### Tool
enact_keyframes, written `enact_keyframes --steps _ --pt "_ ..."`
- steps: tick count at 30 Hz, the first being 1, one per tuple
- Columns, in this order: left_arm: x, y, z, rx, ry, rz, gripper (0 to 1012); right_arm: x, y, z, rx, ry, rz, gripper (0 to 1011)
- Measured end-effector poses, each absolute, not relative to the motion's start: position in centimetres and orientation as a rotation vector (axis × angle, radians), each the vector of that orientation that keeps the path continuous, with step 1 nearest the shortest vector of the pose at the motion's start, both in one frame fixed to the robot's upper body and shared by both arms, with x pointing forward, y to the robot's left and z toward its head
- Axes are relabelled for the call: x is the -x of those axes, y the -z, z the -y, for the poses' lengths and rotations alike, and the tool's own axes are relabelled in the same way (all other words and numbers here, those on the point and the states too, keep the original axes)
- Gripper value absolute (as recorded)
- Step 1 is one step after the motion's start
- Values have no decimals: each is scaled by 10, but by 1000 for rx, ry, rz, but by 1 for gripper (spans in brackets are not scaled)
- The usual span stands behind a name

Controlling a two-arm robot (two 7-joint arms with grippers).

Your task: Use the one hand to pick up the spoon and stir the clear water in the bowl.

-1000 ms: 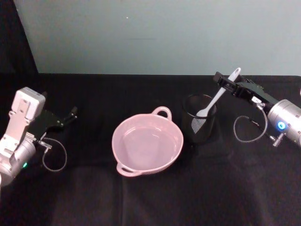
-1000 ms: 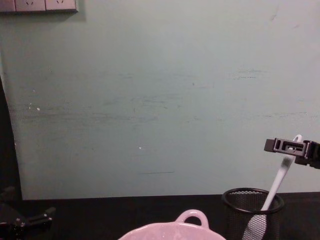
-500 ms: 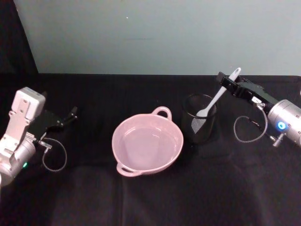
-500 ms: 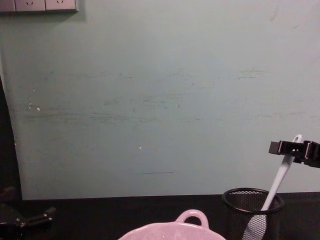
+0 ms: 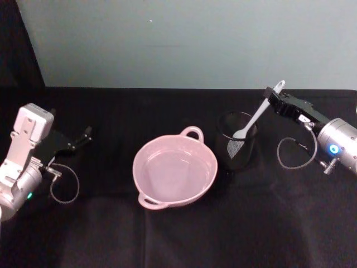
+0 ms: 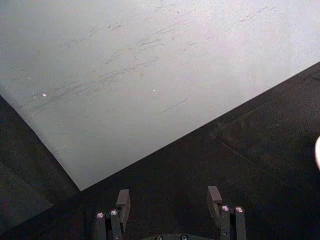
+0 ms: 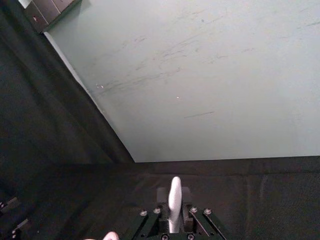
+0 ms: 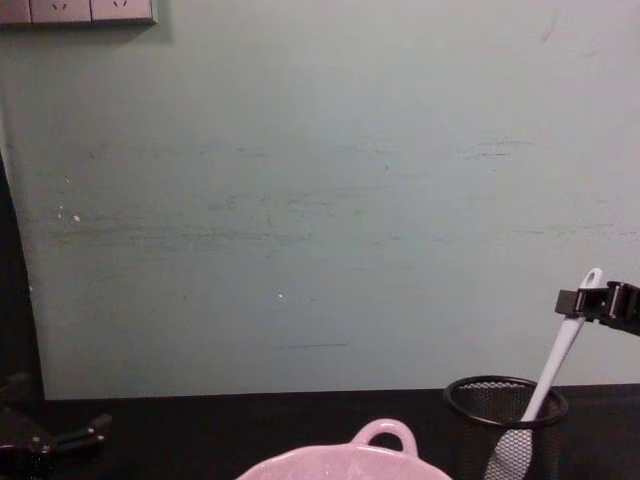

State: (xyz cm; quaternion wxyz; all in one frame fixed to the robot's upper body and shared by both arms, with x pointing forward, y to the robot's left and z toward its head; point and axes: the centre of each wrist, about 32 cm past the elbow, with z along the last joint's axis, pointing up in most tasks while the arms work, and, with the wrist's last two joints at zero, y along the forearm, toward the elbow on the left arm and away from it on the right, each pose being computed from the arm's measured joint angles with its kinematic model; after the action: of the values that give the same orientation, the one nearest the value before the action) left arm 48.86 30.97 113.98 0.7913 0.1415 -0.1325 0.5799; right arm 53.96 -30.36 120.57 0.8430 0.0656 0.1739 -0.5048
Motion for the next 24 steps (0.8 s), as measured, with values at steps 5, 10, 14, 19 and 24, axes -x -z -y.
enact_keyframes --steps 5,10,14,19,24 --pt "-489 -1140 -310 -304 -1248 285 1011 -540 -1206 304 -138 1066 -367 118" --pt "-489 -1140 -310 -304 -1248 285 1011 -540 -1206 304 -139 1066 -367 118" --pt "-489 -1140 -310 -304 -1248 285 1011 -539 -1210 303 -120 1060 -340 118" --pt "-489 -1140 -310 -304 -1248 285 1011 -536 -1222 301 -72 1052 -286 118" --pt "-489 -1140 -310 -304 -1248 285 1011 -534 -1237 301 -28 1053 -231 118"
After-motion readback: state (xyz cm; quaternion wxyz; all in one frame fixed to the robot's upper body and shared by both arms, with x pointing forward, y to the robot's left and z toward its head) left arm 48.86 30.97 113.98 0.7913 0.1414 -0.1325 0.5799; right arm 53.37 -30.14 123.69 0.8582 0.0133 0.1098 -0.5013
